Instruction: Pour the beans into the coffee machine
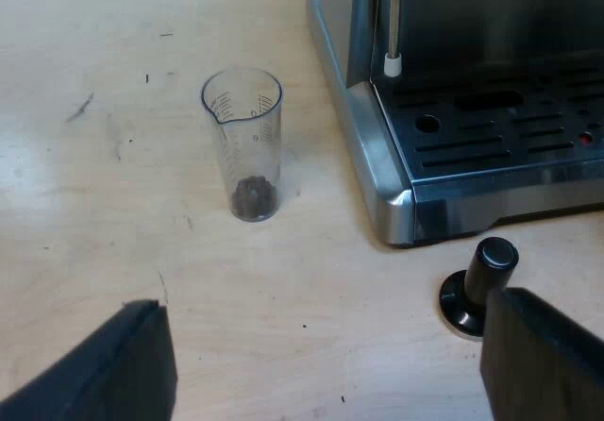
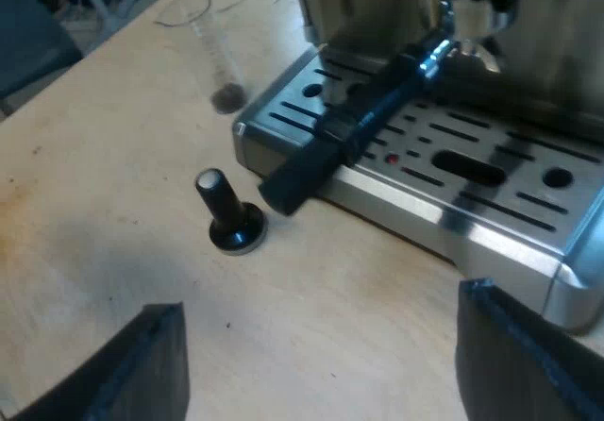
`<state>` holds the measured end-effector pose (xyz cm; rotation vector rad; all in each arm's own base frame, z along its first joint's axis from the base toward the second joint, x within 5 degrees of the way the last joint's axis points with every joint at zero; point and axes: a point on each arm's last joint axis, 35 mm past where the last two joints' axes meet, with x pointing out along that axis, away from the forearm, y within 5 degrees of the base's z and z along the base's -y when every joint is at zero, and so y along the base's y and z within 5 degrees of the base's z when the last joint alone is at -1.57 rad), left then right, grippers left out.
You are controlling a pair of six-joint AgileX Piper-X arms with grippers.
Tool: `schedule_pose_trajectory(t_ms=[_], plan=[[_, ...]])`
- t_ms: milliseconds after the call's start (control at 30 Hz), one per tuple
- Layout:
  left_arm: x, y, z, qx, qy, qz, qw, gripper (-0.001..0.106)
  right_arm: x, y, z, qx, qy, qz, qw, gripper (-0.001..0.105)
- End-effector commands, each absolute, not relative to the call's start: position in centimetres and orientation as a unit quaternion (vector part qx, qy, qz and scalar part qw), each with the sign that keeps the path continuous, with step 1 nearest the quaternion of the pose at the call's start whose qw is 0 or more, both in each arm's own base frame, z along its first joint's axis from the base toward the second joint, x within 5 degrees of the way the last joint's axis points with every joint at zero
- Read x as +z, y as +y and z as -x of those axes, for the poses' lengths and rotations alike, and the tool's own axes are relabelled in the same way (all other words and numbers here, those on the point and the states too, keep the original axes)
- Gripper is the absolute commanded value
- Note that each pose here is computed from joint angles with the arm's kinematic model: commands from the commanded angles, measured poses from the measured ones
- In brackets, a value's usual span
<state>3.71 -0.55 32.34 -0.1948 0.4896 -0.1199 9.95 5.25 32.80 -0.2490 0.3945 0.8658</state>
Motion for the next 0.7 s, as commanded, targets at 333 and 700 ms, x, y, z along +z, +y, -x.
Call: schedule_pose_trajectory(t_ms=[333,700], plan=[[32.5,-0.5,-3.7,-0.059,0.239,0.083,0.966,0.069,33.2,6.7,-11.8,0.426,0.169,0.139,0.878,0.062],[32.6,-0.5,-4.6,-0.063,0.202,0.080,0.974,0.069,33.6,6.8,-12.0,0.425,0.146,0.140,0.882,0.062]])
